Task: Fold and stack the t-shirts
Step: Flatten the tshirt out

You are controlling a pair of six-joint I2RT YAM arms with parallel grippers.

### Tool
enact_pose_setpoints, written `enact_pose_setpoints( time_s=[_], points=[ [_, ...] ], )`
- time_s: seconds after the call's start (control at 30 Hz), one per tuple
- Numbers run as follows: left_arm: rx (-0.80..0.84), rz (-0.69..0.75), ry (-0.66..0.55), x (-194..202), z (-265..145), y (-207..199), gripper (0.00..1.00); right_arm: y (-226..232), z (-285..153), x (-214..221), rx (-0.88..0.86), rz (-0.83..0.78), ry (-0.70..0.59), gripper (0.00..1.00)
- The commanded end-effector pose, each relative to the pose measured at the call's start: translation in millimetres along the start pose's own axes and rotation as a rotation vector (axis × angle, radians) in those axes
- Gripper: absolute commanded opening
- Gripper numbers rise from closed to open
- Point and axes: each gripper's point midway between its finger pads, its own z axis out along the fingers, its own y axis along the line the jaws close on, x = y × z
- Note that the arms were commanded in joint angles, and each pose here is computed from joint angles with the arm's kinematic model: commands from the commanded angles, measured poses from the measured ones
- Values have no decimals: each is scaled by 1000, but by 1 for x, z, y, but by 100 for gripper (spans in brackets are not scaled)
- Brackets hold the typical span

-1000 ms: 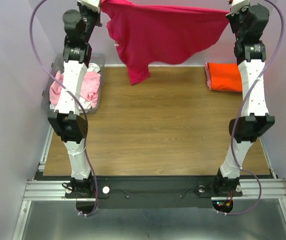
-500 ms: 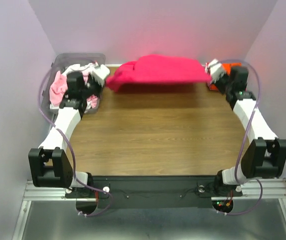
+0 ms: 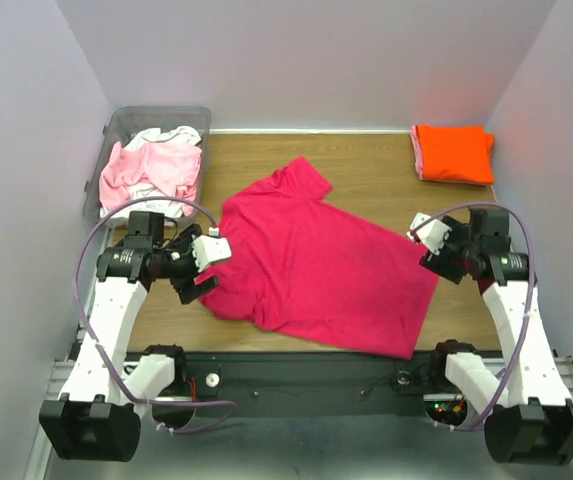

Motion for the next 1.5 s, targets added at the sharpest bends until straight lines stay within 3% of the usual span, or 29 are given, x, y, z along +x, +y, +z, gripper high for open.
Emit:
enact_pose_setpoints(
  time_s=[0.0,0.1,0.17,0.2,0.23,0.27,0.37,0.47,0.6,0.8,1.13,1.27,1.33,1.43,1.47],
  points=[
    [1,30,-6,-14,-12,7,99,-13,-2,-23,-95,50,-44,74],
    [-33,-31,-60,-31,1,41,98,-24,27,-38,-180,213,-58,71],
    [-79,-89,-89,-39,10,65,91,-23,57,-35,-260,313,-8,66],
    [-99,-133,-116,-43,22,83,83,-25,65,-33,-272,363,22,63],
    [-120,-159,-130,-47,29,94,78,-31,69,-35,-271,421,42,55],
    [-144,-179,-142,-51,33,106,71,-23,81,-27,-308,449,89,53],
    [-155,-202,-141,-62,62,132,62,-6,86,-21,-356,479,125,49],
    [-154,-224,-107,-66,96,147,59,15,93,-12,-406,482,186,45],
    [-134,-251,-23,-67,142,146,52,45,107,11,-474,472,288,34],
    [-114,-341,150,-19,190,141,38,71,139,46,-486,450,423,28],
    [-43,-424,395,56,159,61,13,10,207,50,-313,436,461,25],
    [28,-457,435,60,135,29,8,-34,234,22,-252,424,385,26],
    [23,-462,404,48,129,34,12,-47,231,9,-244,415,346,28],
    [-12,-456,269,-2,119,66,32,-62,215,-16,-248,437,258,37],
    [-35,-434,172,-36,112,90,41,-73,201,-25,-220,435,219,42]
  ],
)
